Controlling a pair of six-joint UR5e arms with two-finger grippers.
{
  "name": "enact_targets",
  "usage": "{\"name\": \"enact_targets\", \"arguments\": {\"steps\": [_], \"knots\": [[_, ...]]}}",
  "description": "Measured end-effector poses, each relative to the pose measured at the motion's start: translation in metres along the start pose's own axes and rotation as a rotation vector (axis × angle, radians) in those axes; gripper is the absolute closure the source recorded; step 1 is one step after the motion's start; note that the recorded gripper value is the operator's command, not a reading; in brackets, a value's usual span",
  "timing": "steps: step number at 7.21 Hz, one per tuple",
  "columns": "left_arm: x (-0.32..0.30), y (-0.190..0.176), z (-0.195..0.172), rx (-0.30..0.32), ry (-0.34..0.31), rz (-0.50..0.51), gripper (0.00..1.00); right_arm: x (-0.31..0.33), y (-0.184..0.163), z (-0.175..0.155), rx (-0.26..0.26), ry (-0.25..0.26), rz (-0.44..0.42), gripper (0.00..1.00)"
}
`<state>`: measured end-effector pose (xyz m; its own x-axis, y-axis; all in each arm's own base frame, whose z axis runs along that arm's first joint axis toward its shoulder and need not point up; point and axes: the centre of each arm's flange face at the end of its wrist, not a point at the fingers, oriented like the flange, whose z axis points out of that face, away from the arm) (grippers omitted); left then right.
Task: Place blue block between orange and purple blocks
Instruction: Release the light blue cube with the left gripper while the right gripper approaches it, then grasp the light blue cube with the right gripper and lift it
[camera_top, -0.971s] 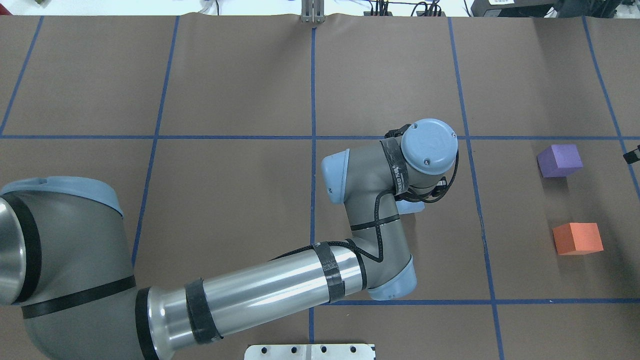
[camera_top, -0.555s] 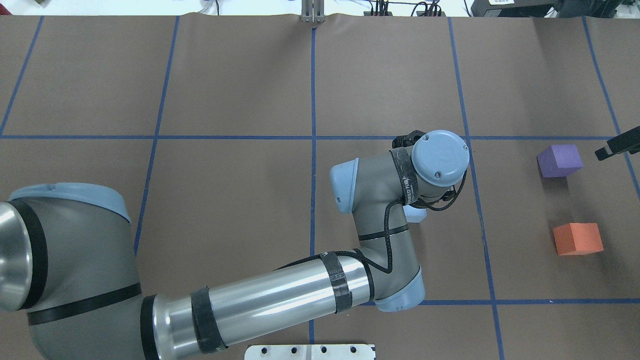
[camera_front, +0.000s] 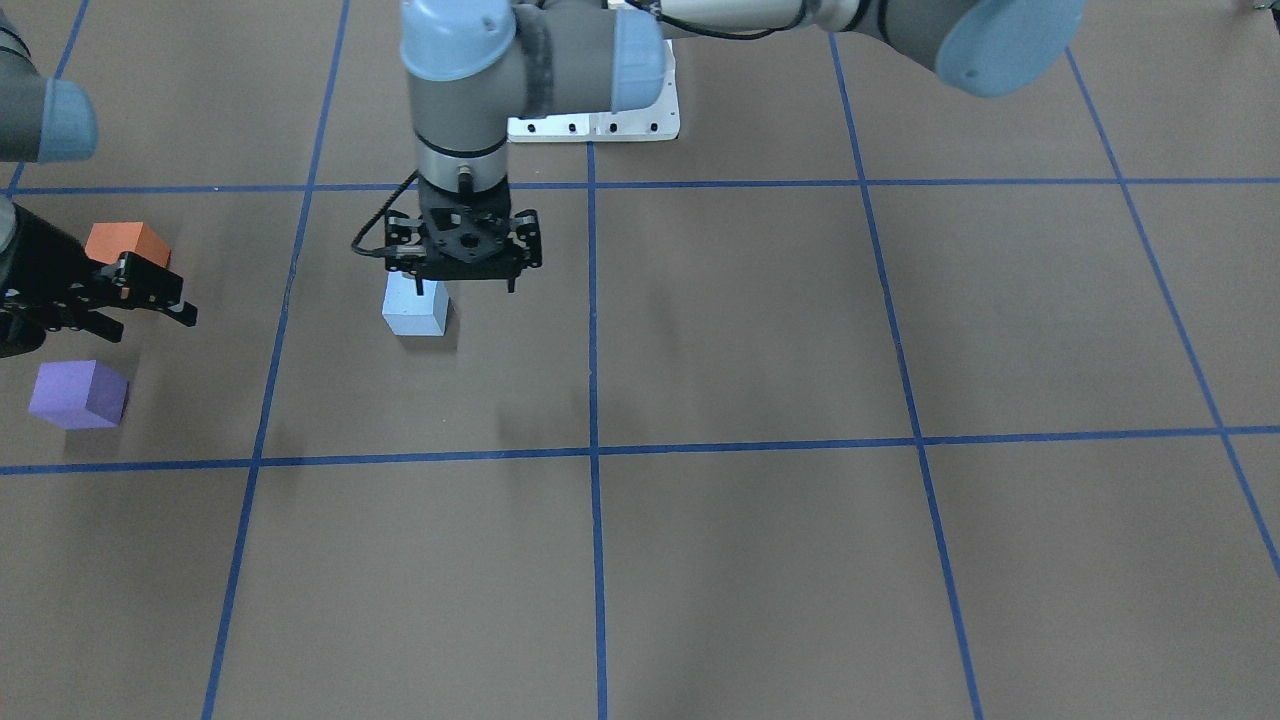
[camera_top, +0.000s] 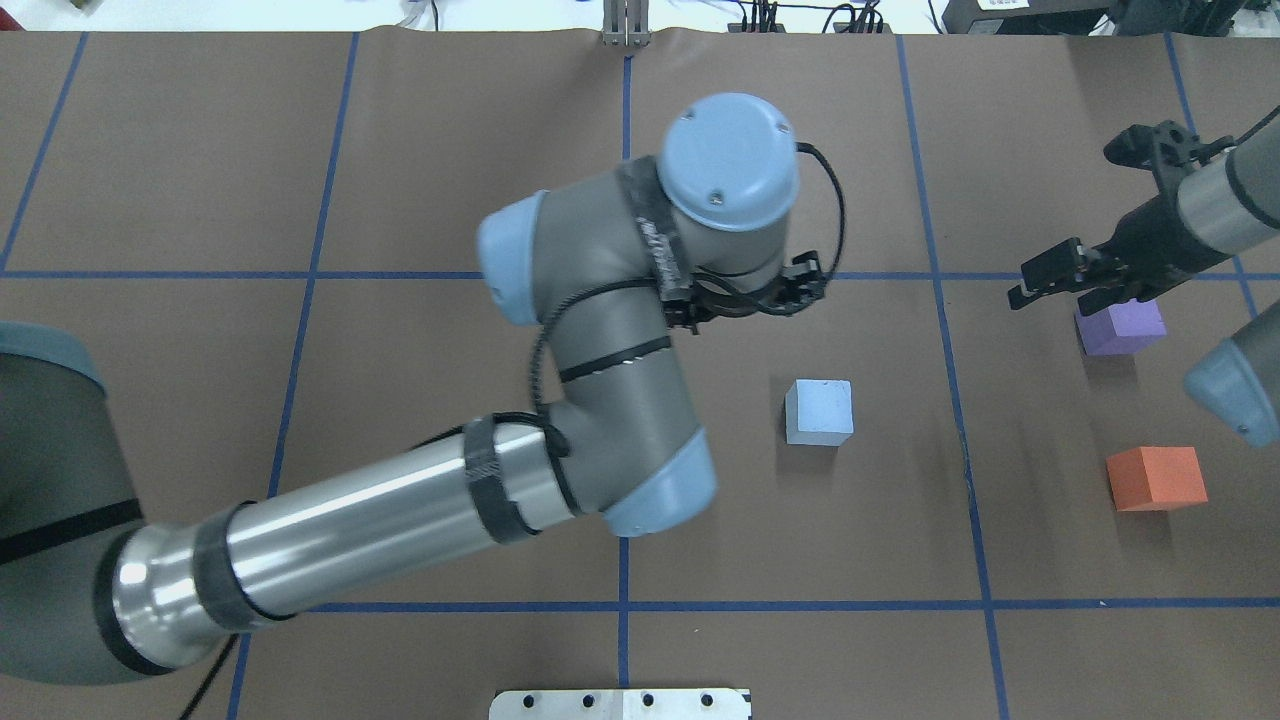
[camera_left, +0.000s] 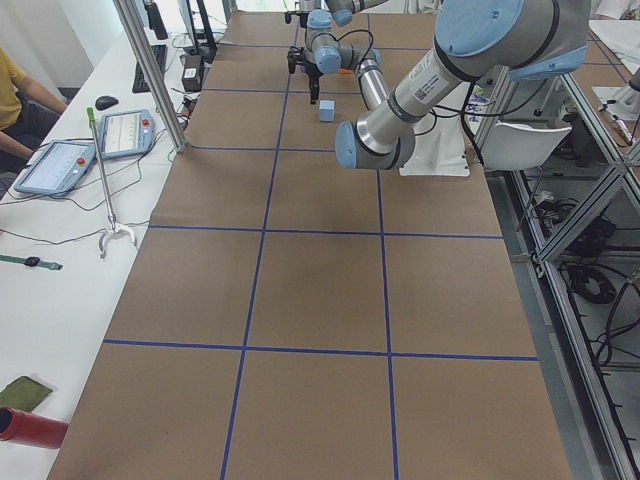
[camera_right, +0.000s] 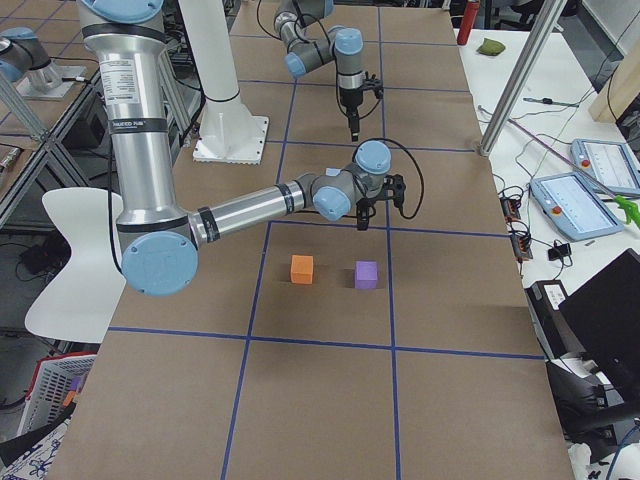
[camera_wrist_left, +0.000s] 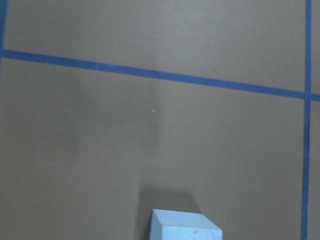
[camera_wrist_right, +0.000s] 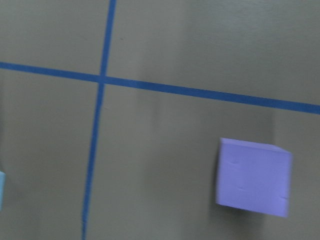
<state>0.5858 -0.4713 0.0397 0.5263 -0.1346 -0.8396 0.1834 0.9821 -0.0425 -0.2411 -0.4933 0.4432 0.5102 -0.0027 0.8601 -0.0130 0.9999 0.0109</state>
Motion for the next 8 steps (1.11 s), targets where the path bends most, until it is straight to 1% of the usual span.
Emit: {"name": "enact_targets", "arguments": {"steps": [1, 2, 3, 4, 6, 8], "knots": [[-0.059, -0.020, -0.013, -0.004, 0.003, -0.010, 0.00, -0.045, 0.009, 0.023, 0.030, -0.002, 0.062, 0.01], [-0.106, -0.035, -0.020, -0.006, -0.006, -0.007, 0.00, -0.088, 0.024, 0.047, 0.060, 0.000, 0.094, 0.01], [-0.137, -0.045, -0.023, -0.007, -0.018, -0.006, 0.00, -0.122, 0.041, 0.066, 0.073, -0.004, 0.087, 0.01], [-0.153, -0.050, -0.023, -0.007, -0.026, -0.005, 0.00, -0.148, 0.058, 0.084, 0.070, -0.008, 0.064, 0.01], [-0.162, -0.055, -0.022, -0.004, -0.035, -0.008, 0.00, -0.172, 0.082, 0.110, 0.051, 0.000, 0.030, 0.01], [-0.164, -0.058, -0.023, -0.001, -0.037, -0.011, 0.00, -0.177, 0.092, 0.125, 0.039, 0.043, 0.031, 0.02]]}}
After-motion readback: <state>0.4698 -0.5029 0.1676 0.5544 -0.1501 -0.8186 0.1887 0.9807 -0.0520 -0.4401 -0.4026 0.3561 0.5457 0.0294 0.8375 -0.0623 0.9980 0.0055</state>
